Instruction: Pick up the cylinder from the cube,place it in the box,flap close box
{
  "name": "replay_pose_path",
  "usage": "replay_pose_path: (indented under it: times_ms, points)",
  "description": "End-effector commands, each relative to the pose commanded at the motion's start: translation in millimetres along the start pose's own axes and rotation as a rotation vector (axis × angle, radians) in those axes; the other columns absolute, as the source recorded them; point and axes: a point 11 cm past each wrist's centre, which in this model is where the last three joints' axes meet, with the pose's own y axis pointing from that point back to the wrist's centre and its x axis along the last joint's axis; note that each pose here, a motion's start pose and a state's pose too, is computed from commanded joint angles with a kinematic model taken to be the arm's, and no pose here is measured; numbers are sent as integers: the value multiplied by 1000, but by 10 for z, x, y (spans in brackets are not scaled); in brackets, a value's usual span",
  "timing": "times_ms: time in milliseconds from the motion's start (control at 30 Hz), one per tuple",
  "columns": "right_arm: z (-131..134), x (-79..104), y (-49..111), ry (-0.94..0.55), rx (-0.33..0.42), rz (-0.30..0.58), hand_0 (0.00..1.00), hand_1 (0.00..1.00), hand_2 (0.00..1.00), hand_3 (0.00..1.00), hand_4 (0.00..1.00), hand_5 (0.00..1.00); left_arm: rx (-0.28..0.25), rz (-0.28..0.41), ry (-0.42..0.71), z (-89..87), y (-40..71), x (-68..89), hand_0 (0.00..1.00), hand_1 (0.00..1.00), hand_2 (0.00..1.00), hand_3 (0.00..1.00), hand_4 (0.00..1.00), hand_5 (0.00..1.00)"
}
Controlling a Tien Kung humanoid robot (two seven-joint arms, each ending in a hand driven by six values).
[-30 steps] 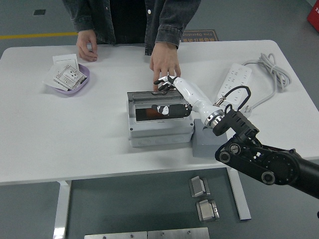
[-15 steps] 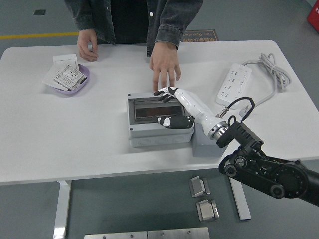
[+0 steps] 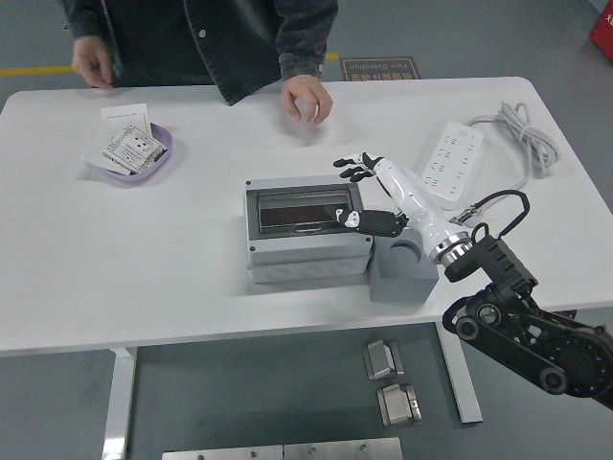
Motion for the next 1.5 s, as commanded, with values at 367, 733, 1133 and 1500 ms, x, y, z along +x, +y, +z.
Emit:
replay_pose_path:
  times_ms: [367,733,1133,1500]
  points:
    - [503,332,446,-274,-102,296,731,620,672,721,811,351,18,2,8,-87,-17,15,640,638,465,607,675,324]
    - [892,599,770,-528,-134,560,725,619,668,717,808,361,15,13,11,-77,-17,87,640,638,464,607,675,325]
    - [892,478,686,-611,-136,533,708,616,660,714,811,361,39,23,18,-208,-41,138,640,637,464,606,674,326]
    - [650,287,148,-492,-93,353,711,617,659,703,816,368,89,-5,22,-520,-82,-57,640,638,464,607,674,324]
